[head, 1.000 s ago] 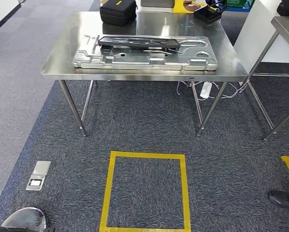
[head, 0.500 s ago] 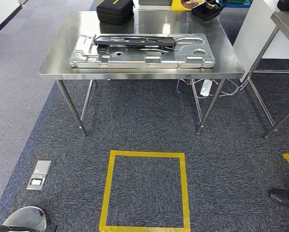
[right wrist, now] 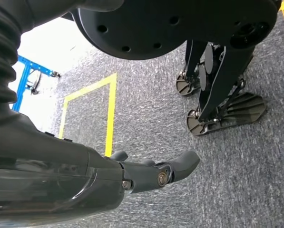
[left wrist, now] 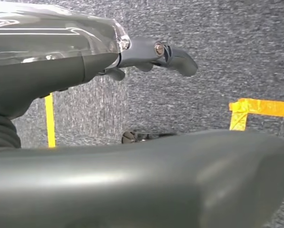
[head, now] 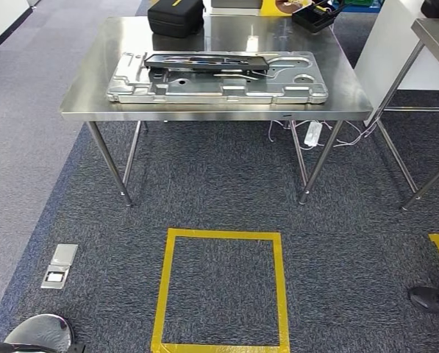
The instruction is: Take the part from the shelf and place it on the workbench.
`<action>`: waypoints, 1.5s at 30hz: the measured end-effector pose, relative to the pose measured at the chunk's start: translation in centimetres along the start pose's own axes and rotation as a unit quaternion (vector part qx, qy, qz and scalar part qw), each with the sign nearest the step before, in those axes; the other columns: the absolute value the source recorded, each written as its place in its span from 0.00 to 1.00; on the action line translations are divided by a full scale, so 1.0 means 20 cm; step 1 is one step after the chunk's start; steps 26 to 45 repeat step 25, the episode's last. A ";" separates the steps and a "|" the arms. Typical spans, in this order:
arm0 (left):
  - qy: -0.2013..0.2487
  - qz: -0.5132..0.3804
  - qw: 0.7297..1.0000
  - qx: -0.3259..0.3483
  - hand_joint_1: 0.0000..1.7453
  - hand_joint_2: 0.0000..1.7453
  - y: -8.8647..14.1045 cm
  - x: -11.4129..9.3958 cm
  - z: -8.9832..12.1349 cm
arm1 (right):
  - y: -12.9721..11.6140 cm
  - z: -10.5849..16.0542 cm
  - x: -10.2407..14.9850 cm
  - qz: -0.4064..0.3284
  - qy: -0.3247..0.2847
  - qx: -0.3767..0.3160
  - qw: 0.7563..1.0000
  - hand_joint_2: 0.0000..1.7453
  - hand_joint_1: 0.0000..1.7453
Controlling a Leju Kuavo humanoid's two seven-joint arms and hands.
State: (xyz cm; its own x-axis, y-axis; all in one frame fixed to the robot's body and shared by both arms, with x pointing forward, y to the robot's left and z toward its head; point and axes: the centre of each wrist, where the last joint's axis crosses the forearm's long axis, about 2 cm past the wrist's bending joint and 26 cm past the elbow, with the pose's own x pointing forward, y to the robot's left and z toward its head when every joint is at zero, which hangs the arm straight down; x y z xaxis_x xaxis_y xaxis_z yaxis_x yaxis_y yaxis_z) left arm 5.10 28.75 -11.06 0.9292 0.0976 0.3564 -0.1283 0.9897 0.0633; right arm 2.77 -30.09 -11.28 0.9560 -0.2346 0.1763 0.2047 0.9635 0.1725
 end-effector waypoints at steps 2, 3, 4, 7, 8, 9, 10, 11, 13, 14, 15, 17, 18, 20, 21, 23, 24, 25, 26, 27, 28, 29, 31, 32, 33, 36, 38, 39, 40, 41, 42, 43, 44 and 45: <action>0.004 0.001 1.000 0.001 0.00 1.00 0.01 -0.01 0.00 | 0.00 0.00 -0.01 0.001 0.000 -0.004 1.000 1.00 0.00; 0.006 0.001 1.000 0.001 0.00 1.00 0.01 -0.02 0.00 | 0.00 0.00 -0.01 0.002 -0.001 -0.007 1.000 1.00 0.00; 0.008 0.001 1.000 0.002 0.00 1.00 0.02 -0.03 0.01 | -0.01 0.00 -0.01 0.003 -0.001 -0.009 1.000 1.00 0.00; 0.013 0.000 1.000 0.003 0.00 1.00 0.03 -0.04 0.01 | -0.01 0.00 -0.02 0.007 -0.002 -0.017 1.000 0.75 0.00; 0.014 -0.001 1.000 0.004 0.00 0.75 0.04 -0.05 0.01 | -0.01 0.01 -0.02 0.009 -0.002 -0.019 1.000 0.50 0.00; 0.015 -0.002 1.000 0.005 0.00 0.50 0.04 -0.05 0.01 | -0.02 0.01 -0.02 0.012 -0.003 -0.021 1.000 0.25 0.00; 0.016 -0.003 1.000 0.006 0.00 0.25 0.05 -0.06 0.01 | -0.02 0.01 -0.03 0.014 -0.003 -0.024 1.000 0.00 0.00; 0.017 -0.004 1.000 0.006 0.00 0.00 0.05 -0.06 0.01 | -0.02 0.01 -0.03 0.016 -0.004 -0.026 1.000 0.00 0.00; 0.020 -0.006 1.000 0.006 0.00 0.00 0.06 -0.07 0.01 | -0.02 0.01 -0.03 0.021 -0.005 -0.030 0.999 0.00 0.00; 0.021 -0.007 1.000 0.006 0.00 0.00 0.07 -0.07 0.02 | -0.02 0.01 -0.03 0.023 -0.006 -0.032 0.999 0.00 0.00; 0.022 -0.008 1.000 0.006 0.00 0.00 0.07 -0.08 0.02 | -0.03 0.01 -0.03 0.026 -0.006 -0.034 0.999 0.00 0.00; 0.024 -0.009 1.000 0.006 0.00 0.00 0.07 -0.09 0.02 | -0.03 0.01 -0.04 0.031 -0.008 -0.038 0.999 0.00 0.00; 0.025 -0.010 1.000 0.006 0.00 0.00 0.08 -0.09 0.02 | -0.03 0.01 -0.04 0.033 -0.008 -0.040 0.999 0.00 0.00; 0.027 -0.012 1.000 0.005 0.00 0.00 0.08 -0.10 0.02 | -0.03 0.01 -0.04 0.038 -0.010 -0.043 0.998 0.00 0.00; 0.028 -0.013 1.000 0.004 0.00 0.00 0.08 -0.10 0.02 | -0.03 0.01 -0.04 0.041 -0.011 -0.045 0.998 0.00 0.00; 0.031 -0.015 0.999 0.003 0.00 0.00 0.09 -0.11 0.03 | -0.03 0.01 -0.05 0.047 -0.012 -0.047 0.998 0.00 0.00; 0.032 -0.016 0.999 0.002 0.00 0.00 0.09 -0.12 0.03 | -0.03 0.01 -0.05 0.050 -0.012 -0.049 0.997 0.00 0.00; 0.032 -0.017 0.999 0.001 0.00 0.00 0.09 -0.12 0.03 | -0.03 0.01 -0.05 0.051 -0.013 -0.049 0.997 0.00 0.00; 0.032 -0.017 0.999 0.001 0.00 0.00 0.09 -0.12 0.03 | -0.03 0.01 -0.05 0.051 -0.013 -0.049 0.997 0.00 0.00; 0.032 -0.017 0.999 0.001 0.00 0.00 0.09 -0.12 0.03 | -0.03 0.01 -0.05 0.051 -0.013 -0.049 0.997 0.00 0.00; 0.032 -0.017 0.999 0.001 0.00 0.00 0.09 -0.12 0.03 | -0.03 0.01 -0.05 0.051 -0.013 -0.049 0.997 0.00 0.00; 0.032 -0.017 0.999 0.001 0.00 0.00 0.09 -0.12 0.03 | -0.03 0.01 -0.05 0.051 -0.013 -0.049 0.997 0.00 0.00; 0.032 -0.017 0.999 0.001 0.00 0.00 0.09 -0.12 0.03 | -0.03 0.01 -0.05 0.051 -0.013 -0.049 0.997 0.00 0.00; 0.032 -0.017 0.999 0.001 0.00 0.00 0.09 -0.12 0.03 | -0.03 0.01 -0.05 0.051 -0.013 -0.049 0.997 0.00 0.00; 0.032 -0.017 0.999 0.001 0.00 0.00 0.09 -0.12 0.03 | -0.03 0.01 -0.05 0.051 -0.013 -0.049 0.997 0.00 0.00; 0.032 -0.017 0.999 0.001 0.00 0.00 0.09 -0.12 0.03 | -0.03 0.01 -0.05 0.051 -0.013 -0.049 0.997 0.00 0.00; 0.032 -0.017 0.999 0.001 0.00 0.00 0.09 -0.12 0.03 | -0.03 0.01 -0.05 0.051 -0.013 -0.049 0.997 0.00 0.00; 0.032 -0.017 0.999 0.001 0.00 0.00 0.09 -0.12 0.03 | -0.03 0.01 -0.05 0.051 -0.013 -0.049 0.997 0.00 0.00; 0.032 -0.017 0.999 0.001 0.00 0.00 0.09 -0.12 0.03 | -0.03 0.01 -0.05 0.051 -0.013 -0.049 0.997 0.00 0.00; 0.032 -0.017 0.999 0.001 0.00 0.00 0.09 -0.12 0.03 | -0.03 0.01 -0.05 0.051 -0.013 -0.049 0.997 0.00 0.00; 0.032 -0.017 0.999 0.001 0.00 0.00 0.09 -0.12 0.03 | -0.03 0.01 -0.05 0.051 -0.013 -0.049 0.997 0.00 0.00; 0.032 -0.017 0.999 0.001 0.00 0.00 0.09 -0.12 0.03 | -0.03 0.01 -0.05 0.051 -0.013 -0.049 0.997 0.00 0.00; 0.032 -0.017 0.999 0.001 0.00 0.00 0.09 -0.12 0.03 | -0.03 0.01 -0.05 0.051 -0.013 -0.049 0.997 0.00 0.00; 0.032 -0.017 0.999 0.001 0.00 0.00 0.09 -0.12 0.03 | -0.03 0.01 -0.05 0.051 -0.013 -0.049 0.997 0.00 0.00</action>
